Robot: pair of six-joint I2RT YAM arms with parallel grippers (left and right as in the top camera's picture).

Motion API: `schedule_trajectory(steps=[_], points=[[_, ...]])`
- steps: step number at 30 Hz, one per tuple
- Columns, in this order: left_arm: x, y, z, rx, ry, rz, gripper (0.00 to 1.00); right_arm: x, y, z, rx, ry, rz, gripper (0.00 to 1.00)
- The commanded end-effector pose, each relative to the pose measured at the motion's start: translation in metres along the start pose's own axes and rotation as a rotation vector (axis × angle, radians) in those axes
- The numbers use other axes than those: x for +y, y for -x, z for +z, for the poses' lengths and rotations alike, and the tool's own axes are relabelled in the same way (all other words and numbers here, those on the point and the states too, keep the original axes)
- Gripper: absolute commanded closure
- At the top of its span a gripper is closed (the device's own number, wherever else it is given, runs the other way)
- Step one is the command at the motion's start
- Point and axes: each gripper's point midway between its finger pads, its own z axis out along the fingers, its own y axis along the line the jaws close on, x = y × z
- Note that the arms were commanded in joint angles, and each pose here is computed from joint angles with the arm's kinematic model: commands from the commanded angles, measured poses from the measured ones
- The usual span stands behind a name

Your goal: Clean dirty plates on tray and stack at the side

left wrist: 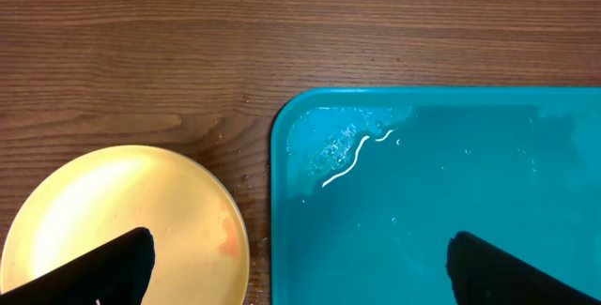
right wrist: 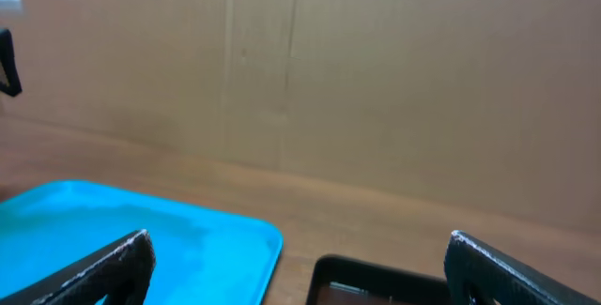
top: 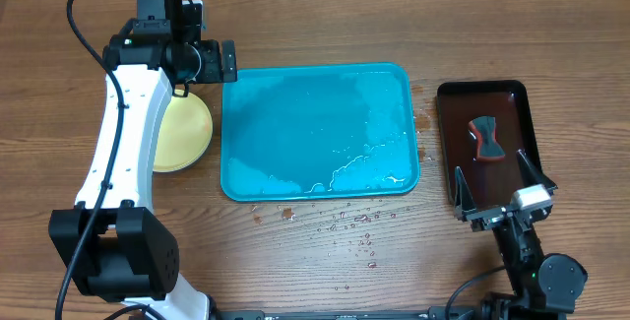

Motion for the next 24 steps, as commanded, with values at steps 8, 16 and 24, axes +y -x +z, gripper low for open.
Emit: schedule_trajectory(steps=[8,16,24], points=[[-0.001,0.001,0.004,0.004,-0.004,0.023,0.01,-0.002,-0.011,0.001,0.0,-0.016,0.018,0.0],[-0.001,0.001,0.004,0.004,-0.004,0.023,0.0,-0.01,-0.045,-0.002,0.132,-0.08,0.179,0.0],[-0.001,0.001,0.004,0.004,-0.004,0.023,0.0,-0.008,-0.044,-0.002,0.129,-0.069,0.179,0.0]])
